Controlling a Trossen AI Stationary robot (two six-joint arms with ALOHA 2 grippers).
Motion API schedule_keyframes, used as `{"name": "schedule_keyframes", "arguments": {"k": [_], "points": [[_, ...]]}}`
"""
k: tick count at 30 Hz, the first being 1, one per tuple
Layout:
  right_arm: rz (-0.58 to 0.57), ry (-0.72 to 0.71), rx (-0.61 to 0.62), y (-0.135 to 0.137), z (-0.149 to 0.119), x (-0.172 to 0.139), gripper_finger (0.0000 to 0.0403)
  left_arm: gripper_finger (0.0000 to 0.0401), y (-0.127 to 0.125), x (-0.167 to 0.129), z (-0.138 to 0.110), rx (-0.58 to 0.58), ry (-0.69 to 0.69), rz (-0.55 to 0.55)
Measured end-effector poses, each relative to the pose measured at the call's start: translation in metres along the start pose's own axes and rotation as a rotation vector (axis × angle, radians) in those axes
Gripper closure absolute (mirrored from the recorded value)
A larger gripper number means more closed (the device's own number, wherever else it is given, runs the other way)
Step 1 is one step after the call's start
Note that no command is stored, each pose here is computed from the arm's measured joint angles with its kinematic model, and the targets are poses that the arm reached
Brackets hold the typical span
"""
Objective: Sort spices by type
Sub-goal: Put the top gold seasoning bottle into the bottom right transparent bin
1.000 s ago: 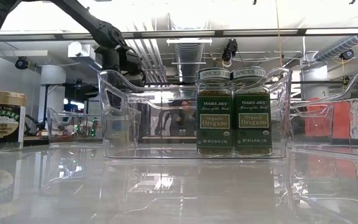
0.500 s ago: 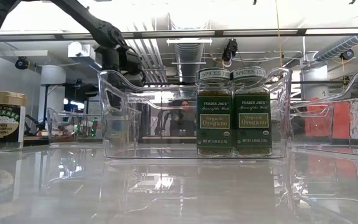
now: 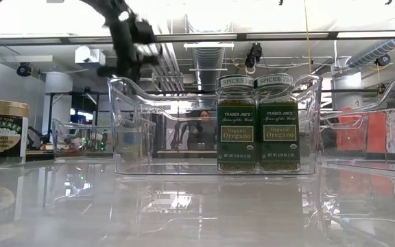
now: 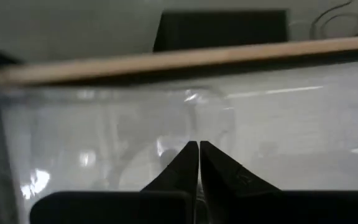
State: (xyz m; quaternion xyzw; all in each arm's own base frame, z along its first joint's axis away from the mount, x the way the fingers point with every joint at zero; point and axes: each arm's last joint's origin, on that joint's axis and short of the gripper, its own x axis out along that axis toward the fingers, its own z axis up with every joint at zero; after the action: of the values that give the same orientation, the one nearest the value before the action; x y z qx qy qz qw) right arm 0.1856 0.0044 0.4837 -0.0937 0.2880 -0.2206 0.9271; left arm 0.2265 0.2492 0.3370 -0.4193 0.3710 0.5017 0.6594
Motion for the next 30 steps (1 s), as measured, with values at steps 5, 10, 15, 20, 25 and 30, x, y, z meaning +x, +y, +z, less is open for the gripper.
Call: {"name": "schedule_keyframes", "arguments": {"k": [5,10,15,20,25,30], "points": [[-0.001,-0.068,-0.042,0.002,0.009,0.003,0.0074,0.0401,-0.016,-0.058,-0.005,0.117,-0.147,-0.039],[-0.006,-0.102,-0.076,0.003,0.014,0.005,0.0078,0.0401,-0.028,-0.111,-0.024,0.239,-0.261,-0.084],[-0.009,-0.107,-0.121,0.003,0.014,0.005,0.0071,0.0401,-0.036,-0.149,-0.057,0.411,-0.310,-0.178],[-0.011,-0.107,-0.169,0.003,0.014,0.005,0.0066,0.0401,-0.034,-0.167,-0.090,0.472,-0.262,-0.218],[-0.013,-0.103,-0.261,0.004,0.015,0.006,0.0074,0.0401,-0.026,-0.172,-0.120,0.421,-0.159,-0.217],[0.052,-0.131,-0.245,0.008,0.018,0.009,0.0082,0.0401,-0.024,-0.175,-0.144,0.367,-0.128,-0.221]]}}
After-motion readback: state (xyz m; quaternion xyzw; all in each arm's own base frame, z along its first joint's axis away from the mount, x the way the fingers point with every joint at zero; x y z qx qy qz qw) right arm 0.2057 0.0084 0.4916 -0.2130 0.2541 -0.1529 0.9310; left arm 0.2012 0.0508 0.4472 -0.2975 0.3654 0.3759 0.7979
